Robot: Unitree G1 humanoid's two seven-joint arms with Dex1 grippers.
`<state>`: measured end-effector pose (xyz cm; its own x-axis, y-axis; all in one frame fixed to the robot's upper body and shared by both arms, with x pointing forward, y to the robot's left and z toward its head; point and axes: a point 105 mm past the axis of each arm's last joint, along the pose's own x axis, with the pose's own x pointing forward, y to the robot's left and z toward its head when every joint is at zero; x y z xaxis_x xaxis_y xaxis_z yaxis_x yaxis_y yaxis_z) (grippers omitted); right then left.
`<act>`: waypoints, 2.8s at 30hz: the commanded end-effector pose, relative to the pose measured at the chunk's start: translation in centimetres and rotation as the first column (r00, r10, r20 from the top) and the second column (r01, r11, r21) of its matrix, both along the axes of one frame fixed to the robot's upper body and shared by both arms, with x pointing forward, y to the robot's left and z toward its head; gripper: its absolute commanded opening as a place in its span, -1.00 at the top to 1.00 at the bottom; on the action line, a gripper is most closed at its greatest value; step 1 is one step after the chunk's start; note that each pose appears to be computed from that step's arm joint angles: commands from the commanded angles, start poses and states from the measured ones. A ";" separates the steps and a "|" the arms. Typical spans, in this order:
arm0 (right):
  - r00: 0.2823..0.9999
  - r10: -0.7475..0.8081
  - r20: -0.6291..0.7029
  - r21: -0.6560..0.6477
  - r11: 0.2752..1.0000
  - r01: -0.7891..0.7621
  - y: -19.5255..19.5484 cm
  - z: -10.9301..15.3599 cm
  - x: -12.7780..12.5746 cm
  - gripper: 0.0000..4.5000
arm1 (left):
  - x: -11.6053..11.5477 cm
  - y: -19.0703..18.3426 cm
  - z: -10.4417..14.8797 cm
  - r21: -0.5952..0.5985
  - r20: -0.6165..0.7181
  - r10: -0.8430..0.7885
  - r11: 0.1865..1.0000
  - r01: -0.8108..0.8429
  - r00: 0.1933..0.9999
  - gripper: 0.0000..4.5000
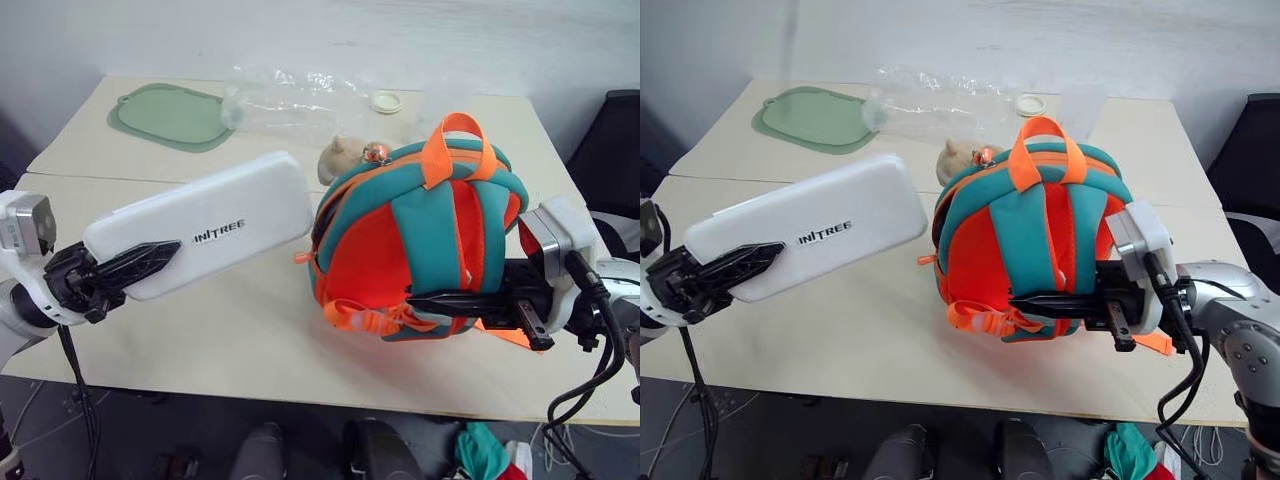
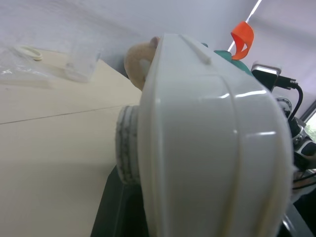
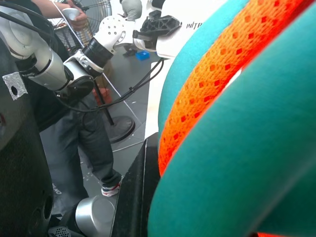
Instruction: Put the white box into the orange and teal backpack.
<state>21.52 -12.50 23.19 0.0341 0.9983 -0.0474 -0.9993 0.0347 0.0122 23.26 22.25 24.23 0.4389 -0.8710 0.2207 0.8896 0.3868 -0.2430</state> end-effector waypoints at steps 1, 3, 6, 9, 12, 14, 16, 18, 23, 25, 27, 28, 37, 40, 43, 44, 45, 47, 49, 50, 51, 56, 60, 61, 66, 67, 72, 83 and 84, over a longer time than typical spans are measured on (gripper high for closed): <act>0.999 0.027 0.032 0.012 1.000 -0.027 0.3 0.3 -0.1 0.99 | 0.8 -1.3 0.4 0.001 0.068 -0.029 1.000 0.029 0.997 0.46; 0.999 0.029 0.031 0.009 1.000 -0.029 0.4 0.2 -0.1 0.99 | 1.5 -1.9 0.5 -0.005 0.082 -0.050 0.999 0.051 0.995 0.46; 0.999 0.026 0.030 0.008 1.000 -0.026 0.4 0.0 -0.1 0.99 | 1.9 -2.7 0.3 0.008 0.090 -0.103 0.995 0.102 0.991 0.46; 0.999 0.021 0.029 0.007 1.000 -0.021 0.3 -0.2 -0.1 0.99 | 2.0 -3.0 -0.2 0.036 0.081 -0.142 0.990 0.140 0.987 0.46; 1.000 0.011 0.026 0.011 1.000 -0.011 0.2 -0.5 -0.2 0.99 | 2.0 -3.2 -1.4 0.117 0.066 -0.180 0.978 0.171 0.981 0.46; 1.000 0.007 0.023 0.008 1.000 -0.007 0.1 -0.6 -0.2 0.99 | 2.5 -3.0 -2.2 0.206 0.080 -0.183 0.965 0.163 0.980 0.46; 1.000 0.004 0.021 0.007 1.000 -0.004 0.1 -0.7 -0.2 0.99 | 2.7 -2.8 -3.4 0.309 0.067 -0.214 0.933 0.183 0.975 0.46; 1.000 0.003 0.020 0.007 1.000 -0.004 0.1 -0.7 -0.2 0.99 | 3.0 -2.7 -4.2 0.386 0.096 -0.235 0.904 0.182 0.967 0.46; 1.000 0.014 0.023 0.003 1.000 -0.014 0.2 -0.7 -0.3 0.99 | 5.4 -5.8 -2.3 0.397 0.215 -0.276 0.901 0.175 0.937 0.46; 1.000 0.016 0.022 0.000 1.000 -0.016 0.3 -0.7 -0.4 0.99 | 5.2 -7.3 -1.4 0.403 0.233 -0.334 0.888 0.222 0.913 0.46; 1.000 0.025 0.017 -0.008 1.000 -0.025 0.3 -0.8 -0.6 0.99 | 5.3 -8.6 -1.4 0.466 0.197 -0.384 0.846 0.259 0.902 0.46; 0.999 0.029 0.016 -0.011 1.000 -0.028 0.4 -0.9 -0.6 0.99 | 5.3 -9.0 -1.4 0.487 0.187 -0.402 0.830 0.270 0.896 0.46; 0.997 0.071 0.008 -0.035 0.997 -0.071 1.0 -0.8 -0.9 0.99 | 7.1 -15.6 1.7 0.536 0.129 -0.421 0.791 0.294 0.898 0.46; 0.997 0.074 0.011 -0.032 0.997 -0.074 1.3 -1.0 -0.9 0.99 | 6.7 -17.7 1.0 0.567 0.088 -0.461 0.752 0.336 0.883 0.46; 0.997 0.076 0.016 -0.029 0.997 -0.075 1.5 -1.1 -0.9 0.99 | 6.6 -19.2 -0.2 0.624 0.092 -0.486 0.708 0.331 0.869 0.46; 0.997 0.076 0.017 -0.029 0.997 -0.076 1.6 -1.1 -0.9 0.99 | 6.7 -19.4 -0.5 0.639 0.098 -0.486 0.699 0.319 0.869 0.46; 0.997 0.075 0.021 -0.026 0.997 -0.075 1.7 -1.1 -0.9 0.99 | 7.0 -19.7 -1.1 0.665 0.115 -0.483 0.686 0.294 0.868 0.46; 0.997 0.074 0.028 -0.021 0.997 -0.074 1.9 -1.2 -0.8 0.99 | 7.9 -20.8 -1.7 0.673 0.155 -0.461 0.697 0.248 0.874 0.46; 0.997 0.072 0.033 -0.010 0.997 -0.071 2.1 -1.1 -0.8 0.99 | 8.3 -22.0 -1.5 0.614 0.173 -0.435 0.749 0.248 0.884 0.46; 0.997 0.070 0.035 -0.007 0.998 -0.069 2.2 -1.1 -0.8 0.99 | 8.5 -22.4 -1.3 0.595 0.183 -0.426 0.765 0.245 0.886 0.46; 0.997 0.066 0.036 -0.002 0.998 -0.066 2.2 -1.1 -0.8 0.99 | 8.8 -22.8 -1.2 0.580 0.195 -0.414 0.780 0.236 0.889 0.46; 0.998 0.059 0.038 0.003 0.998 -0.059 2.3 -1.3 -0.7 0.99 | 9.3 -24.3 0.2 0.517 0.256 -0.392 0.828 0.217 0.883 0.46; 0.998 0.051 0.043 0.006 0.999 -0.051 2.3 -1.3 -0.6 0.99 | 8.5 -23.7 0.5 0.494 0.234 -0.428 0.826 0.273 0.873 0.13; 0.998 0.048 0.044 0.006 0.999 -0.048 2.2 -1.4 -0.6 0.99 | 8.1 -23.4 0.9 0.476 0.229 -0.441 0.828 0.295 0.868 0.01; 0.998 0.029 0.049 0.012 0.999 -0.030 2.0 -1.4 -0.3 0.99 | 7.7 -20.5 3.1 0.424 0.282 -0.464 0.845 0.325 0.840 -0.63; 0.998 0.026 0.049 0.014 1.000 -0.027 2.0 -1.4 -0.2 0.99 | 7.7 -19.9 3.4 0.425 0.298 -0.470 0.845 0.326 0.831 -0.75; 0.999 0.005 0.049 0.017 1.000 -0.006 1.7 -1.6 0.4 0.99 | 7.4 -15.8 3.7 0.462 0.267 -0.525 0.805 0.371 0.808 -1.00; 0.998 -0.028 0.057 0.024 0.999 0.027 1.9 -1.9 1.0 0.99 | 6.5 -9.4 0.8 0.396 0.167 -0.498 0.824 0.405 0.851 -1.00; 0.998 -0.030 0.055 0.025 0.999 0.029 1.9 -1.9 0.9 0.99 | 6.2 -8.6 0.6 0.388 0.148 -0.488 0.829 0.403 0.860 -1.00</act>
<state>22.82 -10.68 20.69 0.0678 0.9970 -0.0380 -0.9977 0.0675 -0.0076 30.39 12.48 22.96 -0.0467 -0.9934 -0.1050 0.9986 -0.0491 0.0195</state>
